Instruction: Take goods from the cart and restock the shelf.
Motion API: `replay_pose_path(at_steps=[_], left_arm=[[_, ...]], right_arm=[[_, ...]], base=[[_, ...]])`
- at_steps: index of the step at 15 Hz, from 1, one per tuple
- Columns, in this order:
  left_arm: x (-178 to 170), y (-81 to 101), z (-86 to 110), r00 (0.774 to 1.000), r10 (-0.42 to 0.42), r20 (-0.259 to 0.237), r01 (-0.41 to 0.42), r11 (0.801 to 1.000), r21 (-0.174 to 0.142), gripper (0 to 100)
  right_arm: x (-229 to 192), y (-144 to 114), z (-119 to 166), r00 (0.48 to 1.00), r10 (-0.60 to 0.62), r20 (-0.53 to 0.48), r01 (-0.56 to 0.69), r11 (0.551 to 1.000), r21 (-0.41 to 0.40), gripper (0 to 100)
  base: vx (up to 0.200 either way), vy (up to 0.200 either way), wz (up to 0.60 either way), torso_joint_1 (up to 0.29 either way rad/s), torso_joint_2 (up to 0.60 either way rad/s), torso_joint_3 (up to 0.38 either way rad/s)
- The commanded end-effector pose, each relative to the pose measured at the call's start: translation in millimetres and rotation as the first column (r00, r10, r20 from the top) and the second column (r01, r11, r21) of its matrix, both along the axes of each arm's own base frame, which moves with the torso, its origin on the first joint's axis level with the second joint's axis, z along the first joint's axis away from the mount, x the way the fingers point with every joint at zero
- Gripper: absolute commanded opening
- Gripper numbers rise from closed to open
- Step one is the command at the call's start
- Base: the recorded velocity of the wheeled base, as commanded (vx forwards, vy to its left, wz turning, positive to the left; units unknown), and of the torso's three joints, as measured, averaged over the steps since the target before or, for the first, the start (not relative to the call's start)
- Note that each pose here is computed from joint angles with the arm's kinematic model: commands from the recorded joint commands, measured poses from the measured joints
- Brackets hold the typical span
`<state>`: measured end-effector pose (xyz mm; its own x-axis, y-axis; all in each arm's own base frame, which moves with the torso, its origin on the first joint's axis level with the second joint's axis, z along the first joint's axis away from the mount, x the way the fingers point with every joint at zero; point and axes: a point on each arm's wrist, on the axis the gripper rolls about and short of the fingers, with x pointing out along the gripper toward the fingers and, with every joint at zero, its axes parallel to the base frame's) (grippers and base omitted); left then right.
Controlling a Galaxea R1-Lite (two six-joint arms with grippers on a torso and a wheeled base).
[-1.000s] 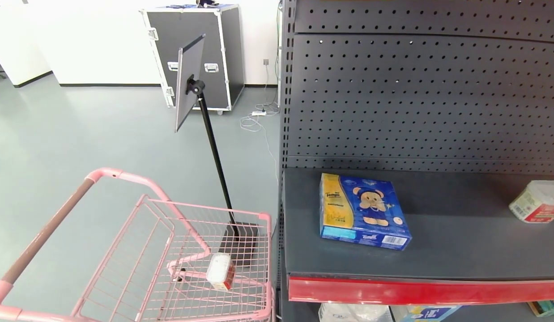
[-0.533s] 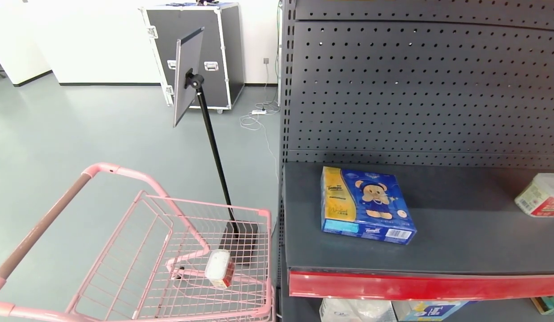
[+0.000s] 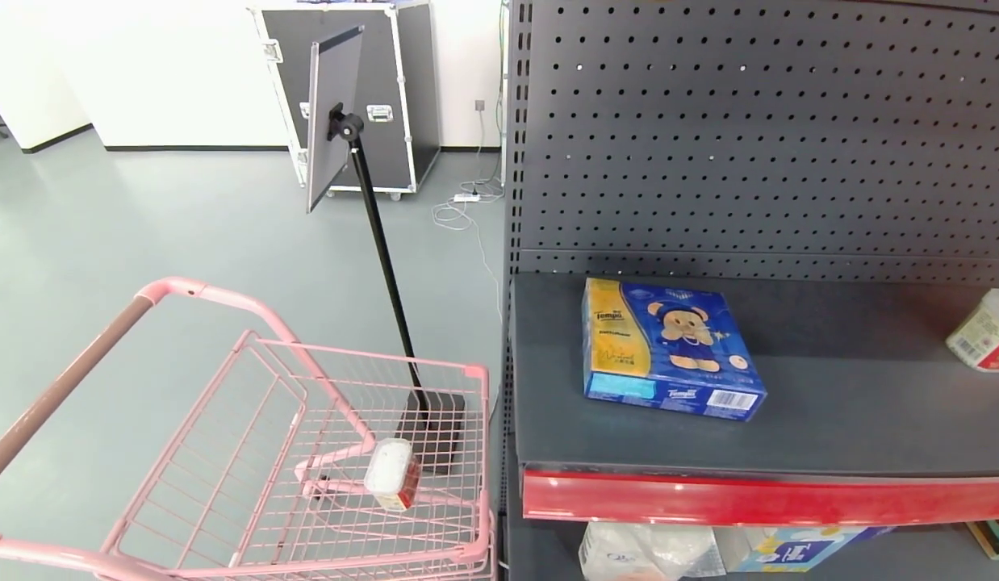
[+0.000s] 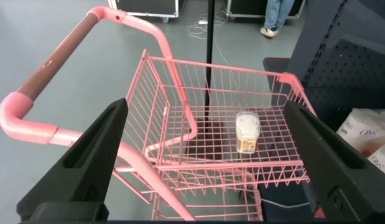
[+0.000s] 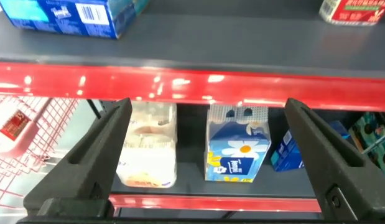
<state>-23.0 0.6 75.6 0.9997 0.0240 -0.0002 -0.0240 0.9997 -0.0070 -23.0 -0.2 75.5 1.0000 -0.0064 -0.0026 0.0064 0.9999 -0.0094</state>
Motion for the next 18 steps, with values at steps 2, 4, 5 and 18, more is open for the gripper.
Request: replay_pose_path(at_steps=[2, 4, 5, 18], left_arm=[[0.1, 0.0, 0.0, 1.0, 0.001, -0.001, -0.001, 1.0, -0.001, 100], [0.1, 0.0, 0.0, 1.0, 0.001, -0.001, -0.001, 1.0, -0.001, 100], [0.1, 0.0, 0.0, 1.0, 0.001, -0.001, -0.001, 1.0, -0.001, 100], [0.6, 0.0, 0.0, 1.0, -0.003, -0.009, 0.003, 1.0, 0.001, 100]], right_arm=[[0.0, 0.0, 0.0, 1.0, 0.0, -0.001, 0.0, 1.0, -0.001, 100], [-0.1, 0.0, 0.4, 1.0, 0.0, 0.001, 0.0, 1.0, -0.004, 100], [0.0, 0.0, 0.0, 1.0, 0.0, -0.001, 0.0, 1.0, -0.011, 100], [-0.1, 0.1, 0.6, 1.0, 0.005, 0.002, -0.005, 0.999, -0.034, 100]], base=[[0.0, 0.0, 0.0, -0.144, 0.36, 0.212], [0.0, 0.0, 0.0, -0.139, 0.37, 0.229], [0.0, 0.0, 0.0, -0.149, 0.37, 0.237], [0.0, 0.0, 0.0, -0.163, 0.49, 0.318]])
